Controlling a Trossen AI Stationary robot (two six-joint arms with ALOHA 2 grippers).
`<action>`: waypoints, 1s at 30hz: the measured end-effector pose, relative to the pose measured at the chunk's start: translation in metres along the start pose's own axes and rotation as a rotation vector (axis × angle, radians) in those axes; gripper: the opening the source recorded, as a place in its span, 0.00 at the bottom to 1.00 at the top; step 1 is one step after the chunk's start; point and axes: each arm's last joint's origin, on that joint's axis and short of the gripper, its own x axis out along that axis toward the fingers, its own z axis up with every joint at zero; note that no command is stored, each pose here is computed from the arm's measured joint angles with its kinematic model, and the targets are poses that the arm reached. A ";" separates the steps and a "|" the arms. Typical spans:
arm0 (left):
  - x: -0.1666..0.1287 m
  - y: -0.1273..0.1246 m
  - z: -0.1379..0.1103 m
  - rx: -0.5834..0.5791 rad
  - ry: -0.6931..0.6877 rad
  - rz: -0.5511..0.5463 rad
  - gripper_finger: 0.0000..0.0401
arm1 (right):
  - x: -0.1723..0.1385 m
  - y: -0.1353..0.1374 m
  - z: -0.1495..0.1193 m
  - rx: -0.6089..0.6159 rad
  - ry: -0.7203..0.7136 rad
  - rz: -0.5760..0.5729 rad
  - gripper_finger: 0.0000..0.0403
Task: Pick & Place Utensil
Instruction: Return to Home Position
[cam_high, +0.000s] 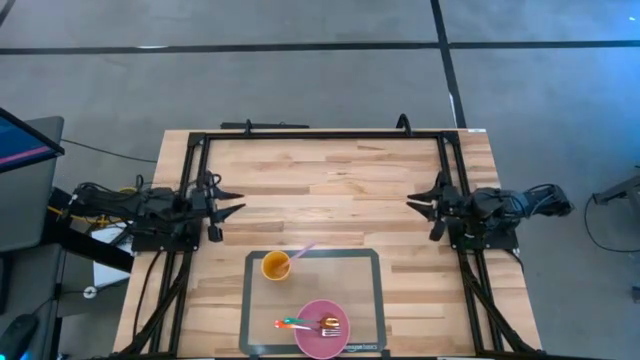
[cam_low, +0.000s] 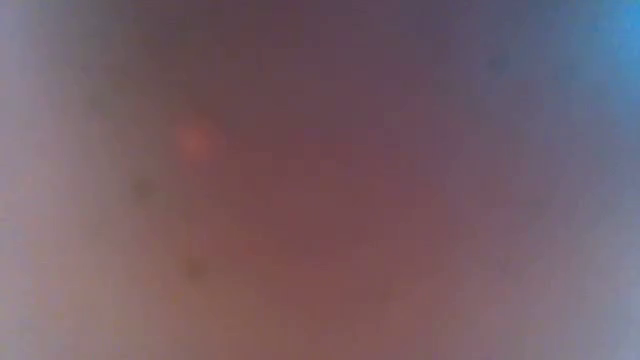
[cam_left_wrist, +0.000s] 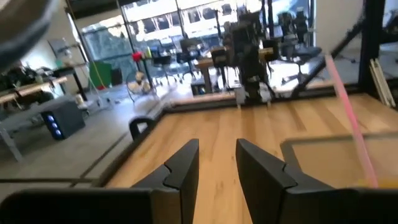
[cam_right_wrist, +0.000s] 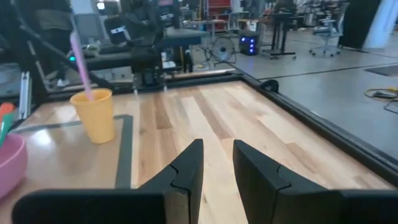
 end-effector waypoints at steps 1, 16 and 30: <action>0.001 -0.002 -0.005 -0.001 0.010 -0.007 0.27 | 0.000 0.001 -0.002 -0.004 0.006 0.006 0.20; 0.010 -0.015 -0.042 0.046 -0.080 -0.013 0.27 | -0.001 0.005 0.004 -0.087 -0.054 0.064 0.20; 0.010 -0.016 -0.046 0.026 -0.066 -0.016 0.27 | 0.006 0.009 -0.012 -0.068 -0.053 0.097 0.20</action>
